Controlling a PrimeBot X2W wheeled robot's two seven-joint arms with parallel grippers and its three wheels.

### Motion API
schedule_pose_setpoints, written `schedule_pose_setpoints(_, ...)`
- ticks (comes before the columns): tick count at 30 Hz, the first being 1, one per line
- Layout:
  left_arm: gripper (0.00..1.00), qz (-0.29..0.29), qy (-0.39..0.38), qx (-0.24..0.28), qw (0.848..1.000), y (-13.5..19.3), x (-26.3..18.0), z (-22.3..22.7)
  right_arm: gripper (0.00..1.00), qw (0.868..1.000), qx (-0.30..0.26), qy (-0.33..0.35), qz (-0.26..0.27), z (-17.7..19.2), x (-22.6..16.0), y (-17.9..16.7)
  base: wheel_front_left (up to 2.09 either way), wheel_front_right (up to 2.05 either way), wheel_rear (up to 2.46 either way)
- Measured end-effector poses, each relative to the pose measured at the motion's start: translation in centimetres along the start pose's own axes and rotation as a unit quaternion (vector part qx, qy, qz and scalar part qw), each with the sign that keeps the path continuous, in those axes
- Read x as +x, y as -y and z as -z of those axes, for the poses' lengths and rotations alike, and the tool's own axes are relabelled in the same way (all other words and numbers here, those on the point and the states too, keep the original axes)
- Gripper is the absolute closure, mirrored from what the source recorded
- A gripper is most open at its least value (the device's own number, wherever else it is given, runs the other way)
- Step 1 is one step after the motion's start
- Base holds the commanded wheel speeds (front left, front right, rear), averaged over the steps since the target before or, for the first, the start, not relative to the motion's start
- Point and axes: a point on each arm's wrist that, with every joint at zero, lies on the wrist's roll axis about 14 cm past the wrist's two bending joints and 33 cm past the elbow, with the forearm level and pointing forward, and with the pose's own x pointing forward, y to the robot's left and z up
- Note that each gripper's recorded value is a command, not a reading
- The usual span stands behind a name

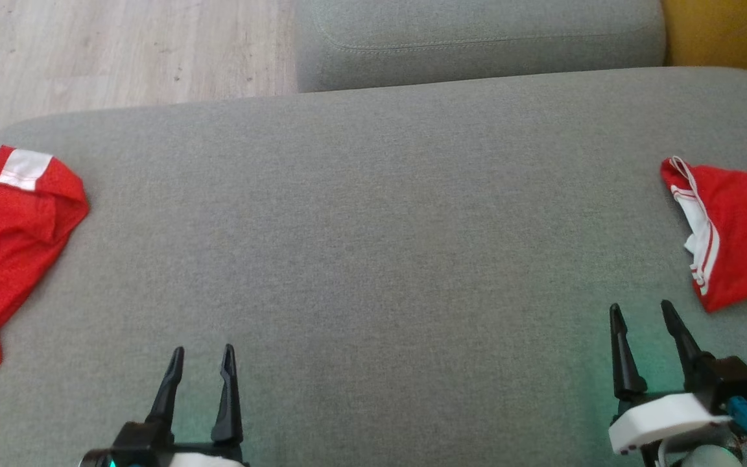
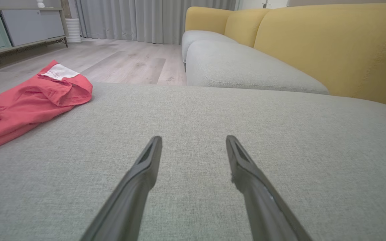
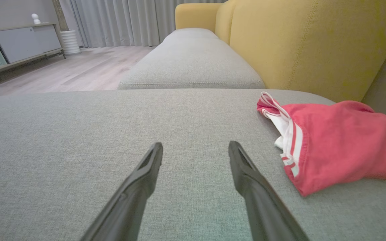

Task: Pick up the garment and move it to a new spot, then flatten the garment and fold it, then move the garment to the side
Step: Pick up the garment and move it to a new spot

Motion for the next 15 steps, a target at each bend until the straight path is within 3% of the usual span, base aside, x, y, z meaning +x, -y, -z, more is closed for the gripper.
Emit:
schedule_pose_setpoints(8, 0.00, -0.024, 0.004, -0.005, 1.000, -1.4, -1.3, -0.1, 0.00, 0.999, -0.004, 0.001, -0.040, -0.2, 1.1, -2.5, 0.00, 0.00, 0.00)
schedule_pose_setpoints(15, 0.00, -0.101, 0.019, -0.022, 0.994, -5.2, -4.3, -0.4, 0.00, 0.991, -0.014, 0.006, -0.130, -0.7, 2.8, -8.3, 0.00, 0.00, 0.00)
